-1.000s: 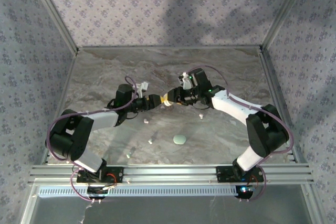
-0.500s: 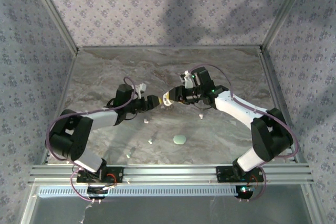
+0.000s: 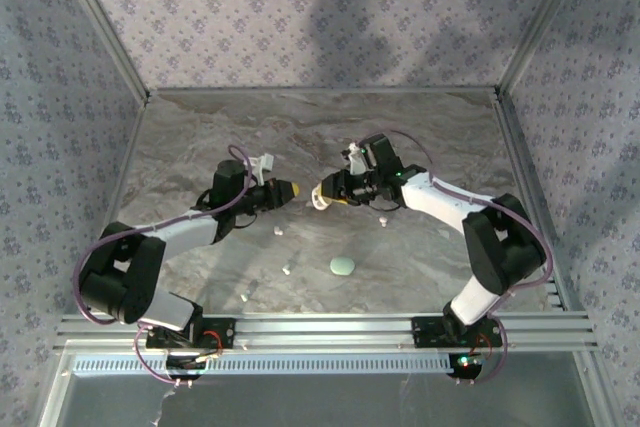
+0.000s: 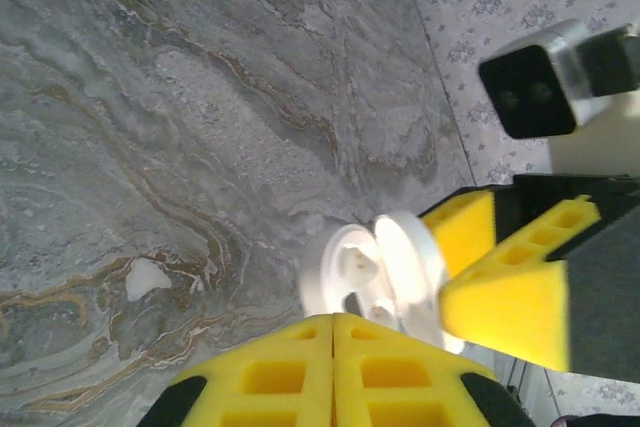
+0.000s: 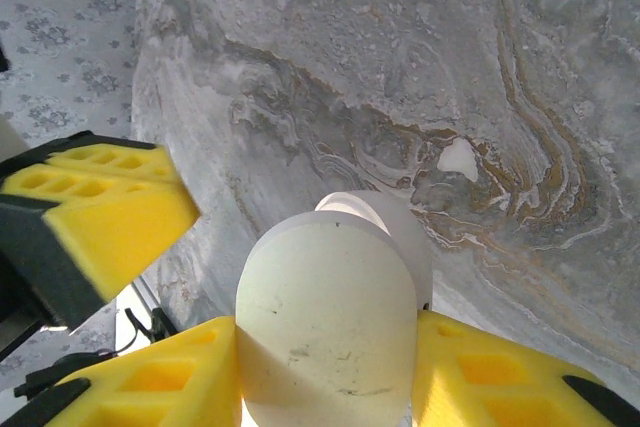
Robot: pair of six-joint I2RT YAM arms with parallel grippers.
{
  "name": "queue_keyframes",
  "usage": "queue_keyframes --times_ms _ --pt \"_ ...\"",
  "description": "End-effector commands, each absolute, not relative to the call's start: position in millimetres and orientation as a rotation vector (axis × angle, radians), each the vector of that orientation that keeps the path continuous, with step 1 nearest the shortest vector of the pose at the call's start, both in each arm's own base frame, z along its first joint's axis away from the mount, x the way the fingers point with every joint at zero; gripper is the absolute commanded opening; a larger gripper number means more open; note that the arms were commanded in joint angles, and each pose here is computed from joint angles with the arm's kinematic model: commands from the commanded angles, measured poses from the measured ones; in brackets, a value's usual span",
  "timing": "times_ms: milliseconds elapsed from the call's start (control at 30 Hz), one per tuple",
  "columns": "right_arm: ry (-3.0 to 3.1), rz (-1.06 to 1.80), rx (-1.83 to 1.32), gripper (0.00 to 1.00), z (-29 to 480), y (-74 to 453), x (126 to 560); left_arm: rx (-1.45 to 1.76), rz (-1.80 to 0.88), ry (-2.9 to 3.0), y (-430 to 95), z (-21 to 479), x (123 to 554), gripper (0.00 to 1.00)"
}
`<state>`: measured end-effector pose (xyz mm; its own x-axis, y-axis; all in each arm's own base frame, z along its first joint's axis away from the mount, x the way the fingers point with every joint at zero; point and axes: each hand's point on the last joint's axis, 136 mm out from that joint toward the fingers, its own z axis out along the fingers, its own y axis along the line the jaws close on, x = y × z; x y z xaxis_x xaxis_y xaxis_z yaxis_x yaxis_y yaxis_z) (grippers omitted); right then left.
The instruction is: Insert the wireless bluetooth earbuds into the charging case
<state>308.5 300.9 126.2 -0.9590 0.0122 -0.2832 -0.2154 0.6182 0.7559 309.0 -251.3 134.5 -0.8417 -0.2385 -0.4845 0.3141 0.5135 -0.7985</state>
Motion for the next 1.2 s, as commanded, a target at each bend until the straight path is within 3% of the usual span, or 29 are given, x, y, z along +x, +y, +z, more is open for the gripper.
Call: queue_keyframes --times_ms 0,833,1167 --pt "2.59 1.298 -0.183 0.41 121 310 306 0.122 -1.371 2.196 -265 137 306 0.09" --pt "2.624 1.432 -0.132 0.4 89 340 310 0.062 -1.356 2.408 -280 79 313 0.09" --pt "2.666 1.395 -0.096 0.45 67 339 313 0.068 -1.363 2.468 -290 62 311 0.11"
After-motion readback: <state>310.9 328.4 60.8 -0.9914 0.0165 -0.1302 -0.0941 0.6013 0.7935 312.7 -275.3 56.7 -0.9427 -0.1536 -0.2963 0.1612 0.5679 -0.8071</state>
